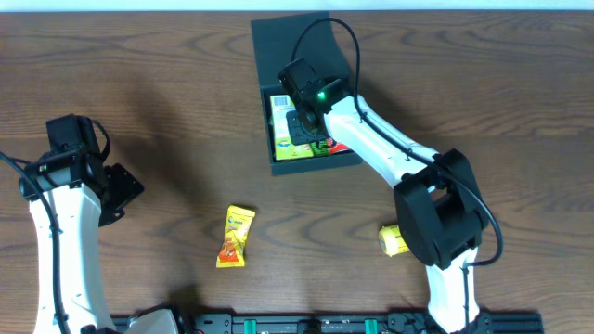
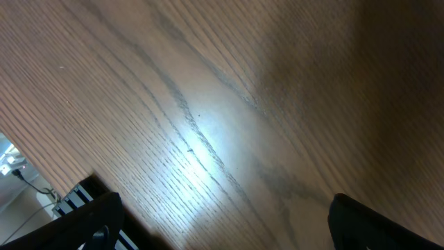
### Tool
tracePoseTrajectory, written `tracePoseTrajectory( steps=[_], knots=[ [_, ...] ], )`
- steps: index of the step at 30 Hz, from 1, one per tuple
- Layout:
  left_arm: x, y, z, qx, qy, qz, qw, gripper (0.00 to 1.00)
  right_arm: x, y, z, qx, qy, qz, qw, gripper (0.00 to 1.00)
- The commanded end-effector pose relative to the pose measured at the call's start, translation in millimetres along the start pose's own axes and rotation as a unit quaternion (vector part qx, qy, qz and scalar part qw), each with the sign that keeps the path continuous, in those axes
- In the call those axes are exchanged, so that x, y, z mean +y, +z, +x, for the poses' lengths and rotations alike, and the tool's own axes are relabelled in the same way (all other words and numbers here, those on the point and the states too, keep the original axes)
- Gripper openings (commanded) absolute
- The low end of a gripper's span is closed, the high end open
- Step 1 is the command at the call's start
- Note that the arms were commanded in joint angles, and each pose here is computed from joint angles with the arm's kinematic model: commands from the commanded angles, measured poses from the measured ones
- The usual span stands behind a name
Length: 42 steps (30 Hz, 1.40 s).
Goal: Pack container
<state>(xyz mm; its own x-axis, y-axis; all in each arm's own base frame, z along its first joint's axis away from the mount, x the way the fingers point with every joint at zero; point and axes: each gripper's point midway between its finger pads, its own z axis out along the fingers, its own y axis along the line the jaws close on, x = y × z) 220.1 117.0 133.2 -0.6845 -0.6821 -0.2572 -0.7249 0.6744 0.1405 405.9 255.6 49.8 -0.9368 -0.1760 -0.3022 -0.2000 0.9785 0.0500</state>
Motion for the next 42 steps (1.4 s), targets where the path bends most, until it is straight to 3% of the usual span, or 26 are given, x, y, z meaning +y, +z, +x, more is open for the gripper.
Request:
tracePoseTrajectory(
  steps=[1,9,15,24,32,37,42],
  knots=[
    [4,1,-2,-0.002,0.001,-0.011,1.0,0.95,14,5,7,0.015,0.002,-0.027,1.0,0.01],
    [4,1,-2,-0.002,0.001,-0.011,1.0,0.95,15,5,3,0.006,0.001,-0.029,1.0,0.01],
    [4,1,-2,-0.002,0.001,-0.011,1.0,0.95,-10,-2,-7,-0.017,0.002,0.043,0.999,0.01],
    [4,1,-2,-0.002,0.001,-0.011,1.0,0.95,-16,-85,-29,-0.053,-0.011,0.049,0.997,0.01],
    [4,1,-2,-0.002,0.001,-0.011,1.0,0.95,-44,-160,-1,-0.051,0.007,0.022,0.998,0.01],
    [4,1,-2,-0.002,0.001,-0.011,1.0,0.95,-65,-197,38,-0.059,0.015,0.025,0.998,0.02],
    [4,1,-2,-0.002,0.001,-0.011,1.0,0.95,-90,-226,105,-0.052,0.153,0.023,0.987,0.02]
  ],
)
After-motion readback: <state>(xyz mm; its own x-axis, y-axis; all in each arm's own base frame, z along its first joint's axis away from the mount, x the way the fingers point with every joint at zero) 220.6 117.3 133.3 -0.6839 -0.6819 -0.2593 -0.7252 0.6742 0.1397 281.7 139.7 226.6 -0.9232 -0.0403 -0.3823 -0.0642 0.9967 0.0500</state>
